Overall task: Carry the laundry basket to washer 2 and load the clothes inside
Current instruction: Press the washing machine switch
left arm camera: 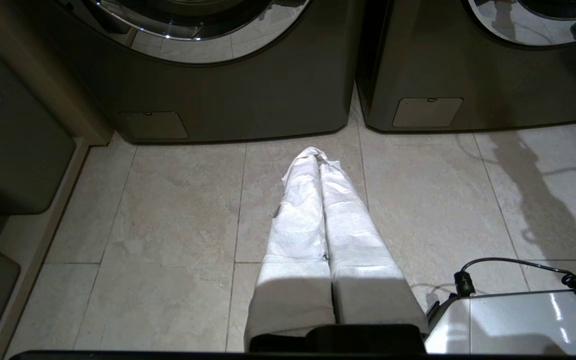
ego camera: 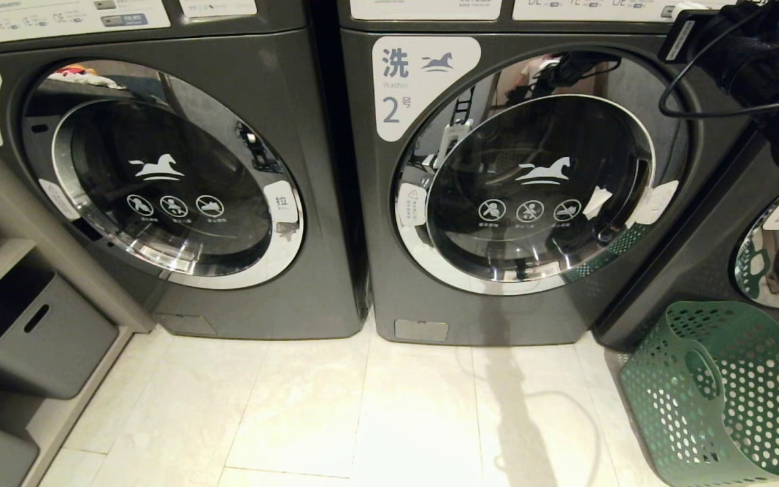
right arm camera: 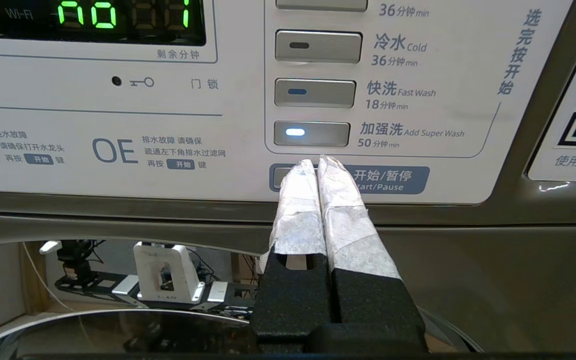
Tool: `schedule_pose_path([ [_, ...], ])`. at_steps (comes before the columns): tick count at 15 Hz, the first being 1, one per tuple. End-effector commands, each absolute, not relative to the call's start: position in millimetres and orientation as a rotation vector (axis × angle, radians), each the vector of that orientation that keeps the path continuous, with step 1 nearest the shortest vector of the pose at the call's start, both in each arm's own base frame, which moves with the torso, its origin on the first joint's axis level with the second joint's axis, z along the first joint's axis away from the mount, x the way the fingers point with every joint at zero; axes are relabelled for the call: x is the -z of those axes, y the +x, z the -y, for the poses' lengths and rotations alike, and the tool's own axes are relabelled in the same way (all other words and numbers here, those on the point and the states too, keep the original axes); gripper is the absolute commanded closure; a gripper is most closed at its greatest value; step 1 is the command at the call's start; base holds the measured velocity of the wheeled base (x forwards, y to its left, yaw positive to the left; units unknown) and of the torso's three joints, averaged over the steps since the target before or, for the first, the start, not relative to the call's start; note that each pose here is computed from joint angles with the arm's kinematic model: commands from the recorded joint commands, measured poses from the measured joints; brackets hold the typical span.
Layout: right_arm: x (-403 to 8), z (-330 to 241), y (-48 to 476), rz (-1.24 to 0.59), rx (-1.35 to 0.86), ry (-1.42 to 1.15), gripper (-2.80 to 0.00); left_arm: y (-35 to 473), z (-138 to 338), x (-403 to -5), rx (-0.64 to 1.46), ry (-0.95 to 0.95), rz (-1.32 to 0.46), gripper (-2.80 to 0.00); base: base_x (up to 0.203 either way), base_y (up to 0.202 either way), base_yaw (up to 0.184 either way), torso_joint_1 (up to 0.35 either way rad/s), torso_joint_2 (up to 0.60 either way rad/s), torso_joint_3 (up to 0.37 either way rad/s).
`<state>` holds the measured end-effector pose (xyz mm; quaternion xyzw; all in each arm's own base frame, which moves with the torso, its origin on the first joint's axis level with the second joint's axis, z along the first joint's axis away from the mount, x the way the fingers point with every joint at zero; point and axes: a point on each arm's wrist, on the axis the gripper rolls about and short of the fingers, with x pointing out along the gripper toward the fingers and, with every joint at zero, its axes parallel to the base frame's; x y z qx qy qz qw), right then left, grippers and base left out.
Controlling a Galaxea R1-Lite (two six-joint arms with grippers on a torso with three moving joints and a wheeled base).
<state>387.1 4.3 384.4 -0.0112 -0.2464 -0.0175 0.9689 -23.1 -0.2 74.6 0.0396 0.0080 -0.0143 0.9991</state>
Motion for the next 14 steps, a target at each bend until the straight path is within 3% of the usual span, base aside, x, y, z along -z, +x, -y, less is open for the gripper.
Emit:
schedule_pose_path([
  [1, -384, -4, 388, 0.499, 0.035, -0.023, 0.00, -23, 0, -75, 0.029, 0.080, -0.016, 0.00, 0.000, 0.000, 0.000, 0.000, 0.00, 0.000],
  [14, -377, 8, 404, 0.497, 0.060, -0.017, 0.00, -23, 0, -75, 0.028, 0.081, -0.016, 0.00, 0.000, 0.000, 0.000, 0.000, 0.00, 0.000],
])
